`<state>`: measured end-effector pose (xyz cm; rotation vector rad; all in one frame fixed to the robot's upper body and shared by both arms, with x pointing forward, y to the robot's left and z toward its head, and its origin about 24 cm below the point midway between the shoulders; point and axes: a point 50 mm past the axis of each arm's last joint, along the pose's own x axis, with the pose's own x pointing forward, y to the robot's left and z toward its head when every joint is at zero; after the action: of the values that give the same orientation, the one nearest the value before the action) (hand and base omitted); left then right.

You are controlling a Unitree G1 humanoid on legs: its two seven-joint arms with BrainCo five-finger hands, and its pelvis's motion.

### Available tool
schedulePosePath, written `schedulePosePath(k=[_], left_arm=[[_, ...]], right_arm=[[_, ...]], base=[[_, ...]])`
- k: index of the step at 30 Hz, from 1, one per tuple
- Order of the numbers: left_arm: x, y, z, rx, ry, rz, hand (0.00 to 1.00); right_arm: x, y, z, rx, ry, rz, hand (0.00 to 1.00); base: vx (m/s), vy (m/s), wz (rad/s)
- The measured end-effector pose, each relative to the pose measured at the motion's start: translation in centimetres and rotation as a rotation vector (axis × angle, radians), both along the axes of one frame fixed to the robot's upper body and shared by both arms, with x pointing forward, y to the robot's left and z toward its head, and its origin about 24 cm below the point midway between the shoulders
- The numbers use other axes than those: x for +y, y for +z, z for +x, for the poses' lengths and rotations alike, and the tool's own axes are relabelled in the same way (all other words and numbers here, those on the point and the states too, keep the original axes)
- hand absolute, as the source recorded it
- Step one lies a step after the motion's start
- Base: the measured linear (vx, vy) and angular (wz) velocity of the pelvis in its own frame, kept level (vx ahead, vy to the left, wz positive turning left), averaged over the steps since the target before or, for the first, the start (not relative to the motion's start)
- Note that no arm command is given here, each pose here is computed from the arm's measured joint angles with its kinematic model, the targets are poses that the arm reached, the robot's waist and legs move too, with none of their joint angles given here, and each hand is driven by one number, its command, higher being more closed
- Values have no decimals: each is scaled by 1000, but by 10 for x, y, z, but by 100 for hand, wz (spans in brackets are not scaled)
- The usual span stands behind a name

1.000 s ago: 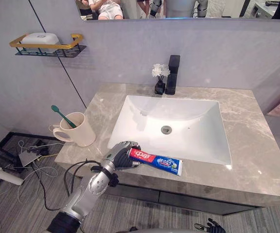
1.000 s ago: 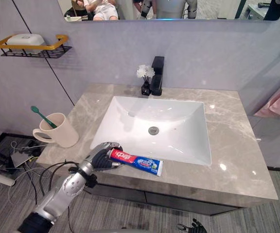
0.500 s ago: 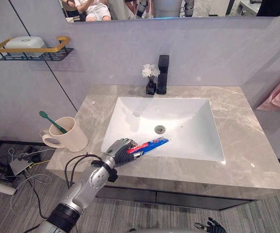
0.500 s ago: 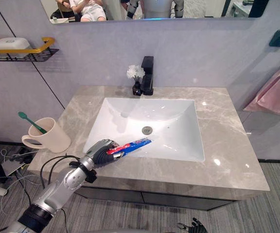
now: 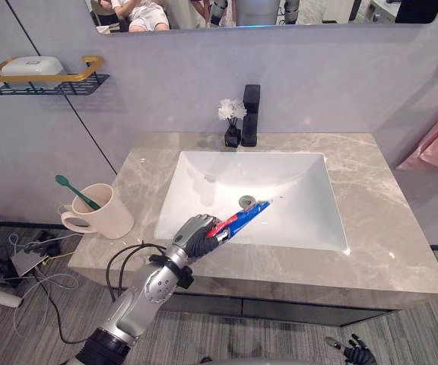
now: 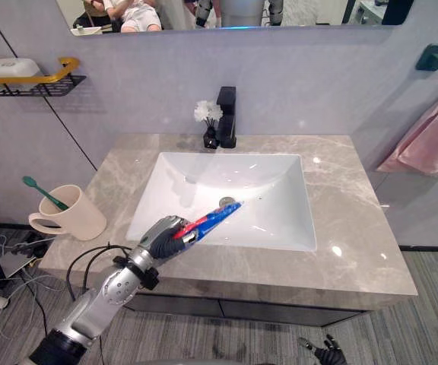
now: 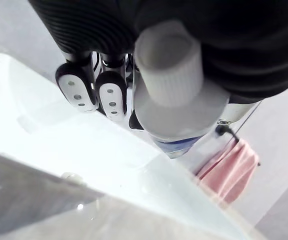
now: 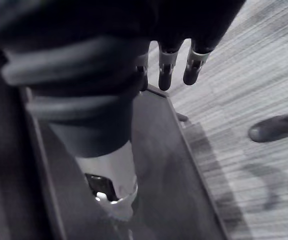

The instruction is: Organize washtable

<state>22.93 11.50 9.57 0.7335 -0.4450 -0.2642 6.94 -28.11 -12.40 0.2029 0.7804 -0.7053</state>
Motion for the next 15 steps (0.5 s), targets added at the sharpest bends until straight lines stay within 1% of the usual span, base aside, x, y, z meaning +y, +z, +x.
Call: schedulePosePath(k=[2,5,8,9,11,15], left_arm=[[0,17,-6,-83,42,-97,100],[5,32,-12,-158,95,-173,100],[4,43,-16,-211,101,-210,100],[4,45,-17,-219,103,-216,100],[8,49,-20,-240,125,-236,100],[11,50,-22,-244,145,-242,100]], right_arm=[[-5,15,2,-64,-25,-64,0],[-14,41,15,-178,-25,-153,0],[-25,74,24,-297,-59,-265,0],[-27,81,27,-322,-54,-290,0],[-34,116,40,-434,-32,-402,0],[-44,164,44,-584,-49,-560,0]], base=[[-31,-26,-15],[-37,-17,-25],[-58,-32,-2],[-33,-26,-9],[-32,-24,-20],[-12,-30,-9]])
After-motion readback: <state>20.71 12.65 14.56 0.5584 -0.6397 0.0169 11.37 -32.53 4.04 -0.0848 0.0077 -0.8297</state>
